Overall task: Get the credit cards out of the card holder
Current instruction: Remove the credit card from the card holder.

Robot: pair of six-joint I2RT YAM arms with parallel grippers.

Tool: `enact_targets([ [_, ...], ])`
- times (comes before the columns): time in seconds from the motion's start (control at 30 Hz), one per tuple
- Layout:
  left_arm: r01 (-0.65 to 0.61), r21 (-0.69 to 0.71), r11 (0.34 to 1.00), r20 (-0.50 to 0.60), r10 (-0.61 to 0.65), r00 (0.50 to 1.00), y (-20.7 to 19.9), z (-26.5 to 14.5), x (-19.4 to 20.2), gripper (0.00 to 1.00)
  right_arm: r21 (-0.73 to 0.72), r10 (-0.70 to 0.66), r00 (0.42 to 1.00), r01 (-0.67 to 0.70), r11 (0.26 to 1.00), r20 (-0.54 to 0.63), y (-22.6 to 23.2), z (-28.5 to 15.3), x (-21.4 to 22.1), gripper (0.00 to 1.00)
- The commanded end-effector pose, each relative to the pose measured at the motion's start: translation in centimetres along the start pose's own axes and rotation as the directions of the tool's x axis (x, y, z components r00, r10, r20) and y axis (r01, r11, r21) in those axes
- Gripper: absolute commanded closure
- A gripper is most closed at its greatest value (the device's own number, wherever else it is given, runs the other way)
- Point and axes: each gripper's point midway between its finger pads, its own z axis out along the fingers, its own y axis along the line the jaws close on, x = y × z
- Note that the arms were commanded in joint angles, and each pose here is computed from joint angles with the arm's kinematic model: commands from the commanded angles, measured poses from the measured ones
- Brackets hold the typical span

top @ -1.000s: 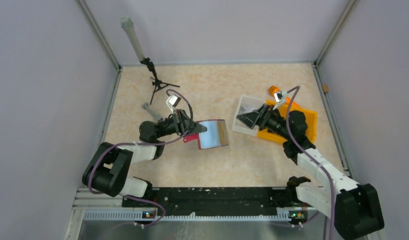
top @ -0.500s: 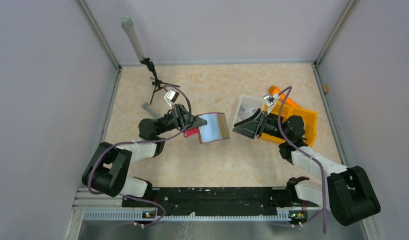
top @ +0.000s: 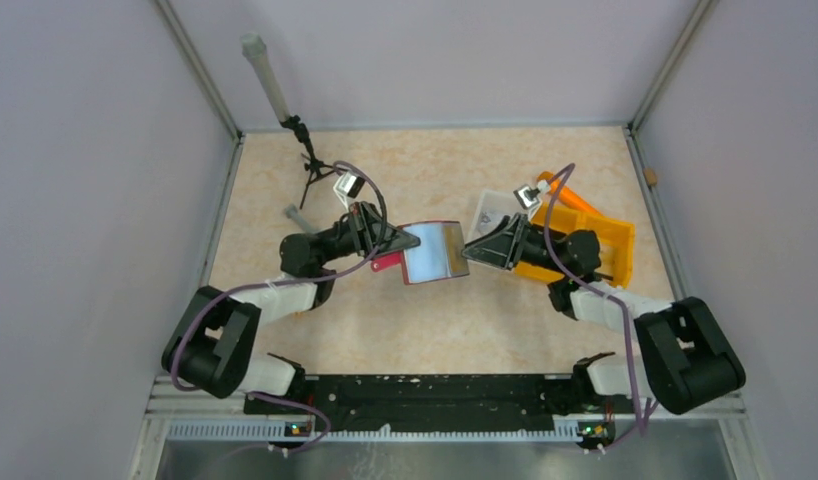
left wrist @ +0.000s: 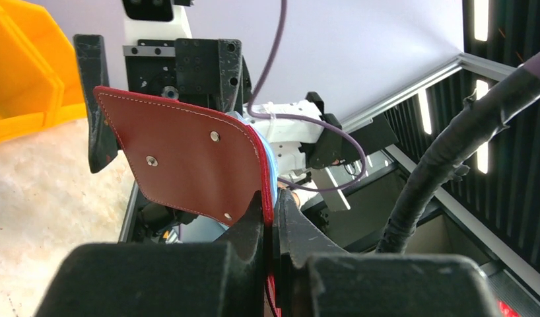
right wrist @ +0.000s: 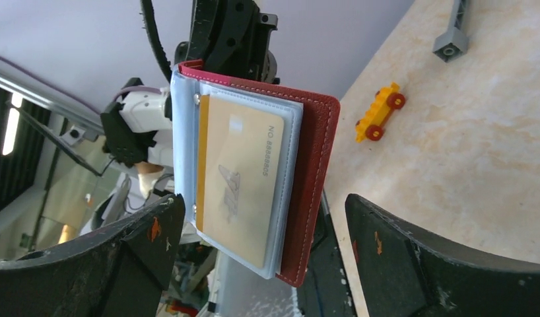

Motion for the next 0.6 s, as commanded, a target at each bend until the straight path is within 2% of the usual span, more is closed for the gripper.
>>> enact_targets([
  [0.0, -0.139, 0.139, 0.98, 0.012, 0.139, 0.99, -5.2, 0.6, -0.2, 1.0, -0.215, -0.041, 0.999, 0.041, 0.976, 0.004, 5.2, 0.6, -1.2, 0.1],
  [0.2, -0.149, 0.152, 0.977, 0.009, 0.15, 0.989, -5.9, 0.5, 0.1, 1.0, -0.3, 0.002, 1.0, -0.007, 0.954, -0.016, 6.8, 0.4, -1.1, 0.25],
  [0.3, -0.132, 0.134, 0.982, 0.005, 0.132, 0.991, -5.0, 0.4, 0.1, 1.0, -0.313, -0.018, 1.0, 0.011, 0.95, -0.018, 7.8, 0.3, -1.2, 0.42],
  [0.4, -0.128, 0.12, 0.985, -0.009, 0.13, 0.992, -4.4, 0.3, 0.3, 1.0, -0.307, -0.036, 0.999, 0.03, 0.951, -0.016, 8.6, 0.2, -1.3, 0.51],
  [0.5, -0.116, 0.102, 0.988, -0.016, 0.118, 0.993, -3.5, 0.3, 0.3, 1.0, -0.28, -0.058, 0.998, 0.052, 0.959, -0.015, 8.8, 0.3, -1.4, 0.68],
  [0.57, -0.11, 0.096, 0.989, -0.021, 0.113, 0.993, -3.1, 0.2, 0.4, 1.0, -0.264, -0.071, 0.997, 0.066, 0.962, -0.012, 8.8, 0.2, -1.4, 0.75],
])
